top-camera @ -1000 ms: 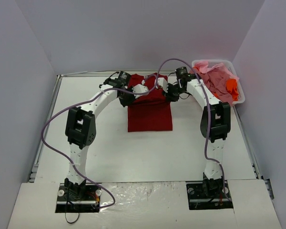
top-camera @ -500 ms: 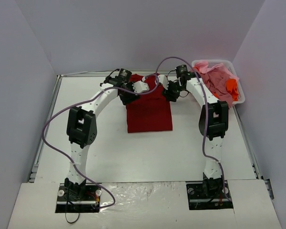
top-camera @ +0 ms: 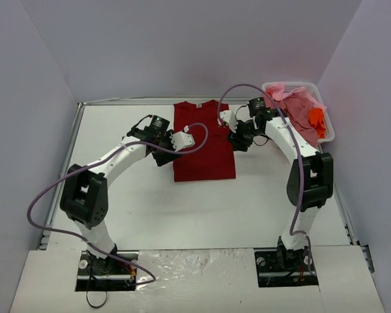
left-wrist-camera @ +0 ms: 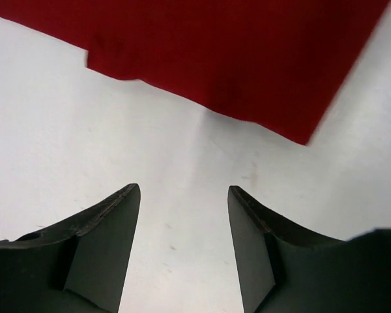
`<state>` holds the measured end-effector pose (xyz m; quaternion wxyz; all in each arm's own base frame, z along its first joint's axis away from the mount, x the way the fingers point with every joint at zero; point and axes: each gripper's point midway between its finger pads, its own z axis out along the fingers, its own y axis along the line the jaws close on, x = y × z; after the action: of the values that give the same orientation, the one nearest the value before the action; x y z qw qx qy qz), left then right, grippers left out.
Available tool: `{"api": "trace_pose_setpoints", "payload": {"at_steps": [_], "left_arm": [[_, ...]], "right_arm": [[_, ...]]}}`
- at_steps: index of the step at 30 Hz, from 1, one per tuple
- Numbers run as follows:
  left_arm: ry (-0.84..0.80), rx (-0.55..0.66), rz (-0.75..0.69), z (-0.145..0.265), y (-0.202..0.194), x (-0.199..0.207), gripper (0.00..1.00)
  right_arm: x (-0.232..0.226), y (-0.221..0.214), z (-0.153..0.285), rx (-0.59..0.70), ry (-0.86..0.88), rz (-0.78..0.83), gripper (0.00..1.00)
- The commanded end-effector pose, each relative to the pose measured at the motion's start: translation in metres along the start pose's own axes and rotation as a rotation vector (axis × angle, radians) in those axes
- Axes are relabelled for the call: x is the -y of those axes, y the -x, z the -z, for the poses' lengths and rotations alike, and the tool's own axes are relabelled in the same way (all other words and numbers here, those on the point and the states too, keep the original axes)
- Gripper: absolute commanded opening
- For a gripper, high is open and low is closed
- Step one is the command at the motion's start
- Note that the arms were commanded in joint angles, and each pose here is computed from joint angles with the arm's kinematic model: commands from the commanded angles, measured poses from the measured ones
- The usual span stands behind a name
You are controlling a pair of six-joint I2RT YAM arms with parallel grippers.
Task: Fold and stack the t-shirts
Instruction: Fold the folded rectangular tshirt in 1/3 of the way, then grab one side of the 2/3 rectangular tshirt with both arms
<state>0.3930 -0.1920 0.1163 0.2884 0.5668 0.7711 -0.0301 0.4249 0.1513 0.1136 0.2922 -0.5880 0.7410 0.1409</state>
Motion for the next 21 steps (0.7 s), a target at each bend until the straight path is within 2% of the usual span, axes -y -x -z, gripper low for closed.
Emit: {"api": "trace_pose_setpoints", "payload": {"at_steps": [1, 5, 11, 21], "left_arm": [[0.097, 0.087, -0.024, 0.027, 0.016, 0.014, 0.55], [0.077, 0.081, -0.043, 0.021, 0.008, 0.053, 0.56], [0.097, 0.130, -0.118, 0.010, 0.022, 0.090, 0.56], [0.140, 0.119, -0.105, -0.022, 0.010, 0.092, 0.56]], "right_arm": [[-0.028, 0.007, 0.027, 0.027, -0.013, -0.076, 0.43], [-0.074, -0.015, 0.029, 0.008, 0.041, -0.165, 0.44], [-0.111, -0.037, 0.029, -0.003, 0.065, -0.233, 0.45], [-0.113, -0.058, 0.039, 0.003, 0.035, -0.289, 0.45]]}}
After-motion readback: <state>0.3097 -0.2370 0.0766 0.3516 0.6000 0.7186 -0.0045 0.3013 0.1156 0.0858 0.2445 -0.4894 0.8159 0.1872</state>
